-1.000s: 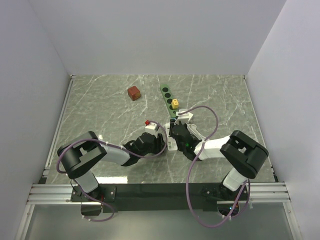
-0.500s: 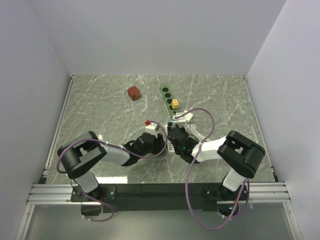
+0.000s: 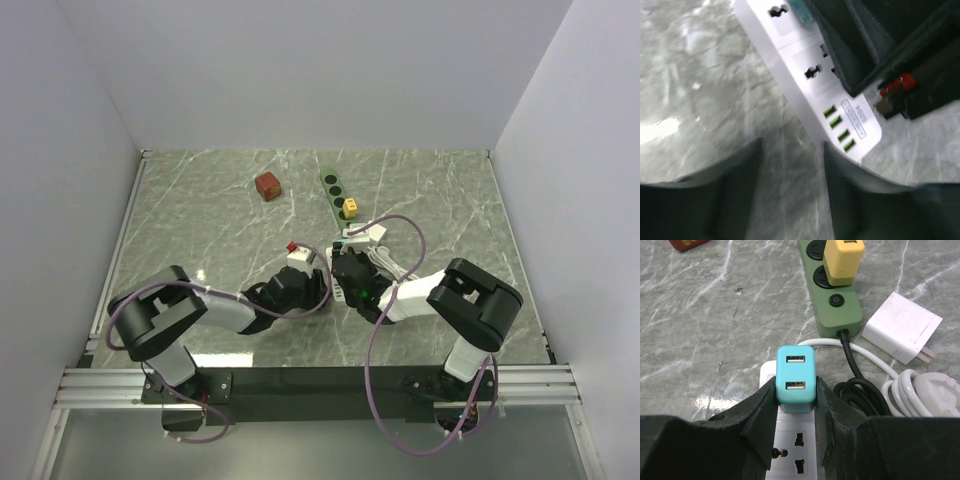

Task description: Insert the plug

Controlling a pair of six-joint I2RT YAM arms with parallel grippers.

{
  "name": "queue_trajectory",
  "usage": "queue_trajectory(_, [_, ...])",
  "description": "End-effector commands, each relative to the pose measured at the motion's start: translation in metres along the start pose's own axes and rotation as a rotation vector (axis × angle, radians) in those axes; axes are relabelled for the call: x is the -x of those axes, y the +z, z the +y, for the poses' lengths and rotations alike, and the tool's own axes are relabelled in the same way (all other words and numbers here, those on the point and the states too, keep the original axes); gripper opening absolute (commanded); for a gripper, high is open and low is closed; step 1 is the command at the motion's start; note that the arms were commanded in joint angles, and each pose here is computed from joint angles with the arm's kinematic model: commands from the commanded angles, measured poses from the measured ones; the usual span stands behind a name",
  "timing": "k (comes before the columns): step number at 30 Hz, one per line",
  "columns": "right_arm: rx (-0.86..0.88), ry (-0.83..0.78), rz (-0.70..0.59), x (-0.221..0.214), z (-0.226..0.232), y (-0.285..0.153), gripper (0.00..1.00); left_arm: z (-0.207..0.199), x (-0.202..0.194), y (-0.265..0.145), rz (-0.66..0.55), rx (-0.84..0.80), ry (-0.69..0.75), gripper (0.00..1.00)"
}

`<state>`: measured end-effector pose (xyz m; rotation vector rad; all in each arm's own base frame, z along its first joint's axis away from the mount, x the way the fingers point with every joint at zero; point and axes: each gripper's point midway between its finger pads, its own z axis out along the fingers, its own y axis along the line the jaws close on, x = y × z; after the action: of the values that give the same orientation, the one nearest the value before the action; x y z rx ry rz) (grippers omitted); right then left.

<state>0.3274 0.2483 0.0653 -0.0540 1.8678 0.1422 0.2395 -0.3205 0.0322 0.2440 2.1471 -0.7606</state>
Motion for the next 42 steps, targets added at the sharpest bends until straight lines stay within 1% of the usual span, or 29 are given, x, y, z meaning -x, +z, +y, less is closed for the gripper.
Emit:
queue_trajectory(1, [0.024,-0.069,0.159,-0.053,-0.006,-0.011,0.00,0.005,0.010,-0.016,-0.039,0.006,-0.004,0.61])
queue_trajectory(4, [0.023,-0.063,0.163,-0.054,-0.008,-0.013,0.00,-0.010,0.025,-0.028,-0.096,-0.070,-0.019,0.74])
queue_trajectory(6, [0.021,-0.066,0.165,-0.055,-0.009,-0.013,0.00,-0.019,0.026,-0.031,-0.098,-0.122,-0.022,0.78])
queue_trajectory(8, [0.027,-0.061,0.163,-0.055,-0.008,-0.014,0.00,-0.019,0.025,-0.027,-0.086,-0.115,-0.016,0.80])
queue_trajectory(12, [0.036,-0.052,0.159,-0.054,-0.007,-0.015,0.00,-0.021,0.016,-0.006,-0.041,-0.103,-0.007,0.80])
queue_trajectory(21, [0.048,-0.055,0.168,-0.060,-0.009,-0.018,0.00,-0.015,0.008,0.017,-0.004,-0.047,0.005,0.78])
queue_trajectory(27, [0.050,-0.081,0.198,-0.071,-0.008,-0.020,0.00,0.002,0.002,0.010,-0.001,0.019,-0.002,0.73])
queue_trajectory(31, [0.054,-0.093,0.220,-0.078,-0.004,-0.020,0.00,0.005,0.002,0.001,-0.017,0.013,-0.014,0.74])
queue_trajectory(42, [0.039,-0.135,0.312,-0.108,-0.002,-0.026,0.00,0.011,-0.012,0.003,0.022,0.007,-0.021,0.75])
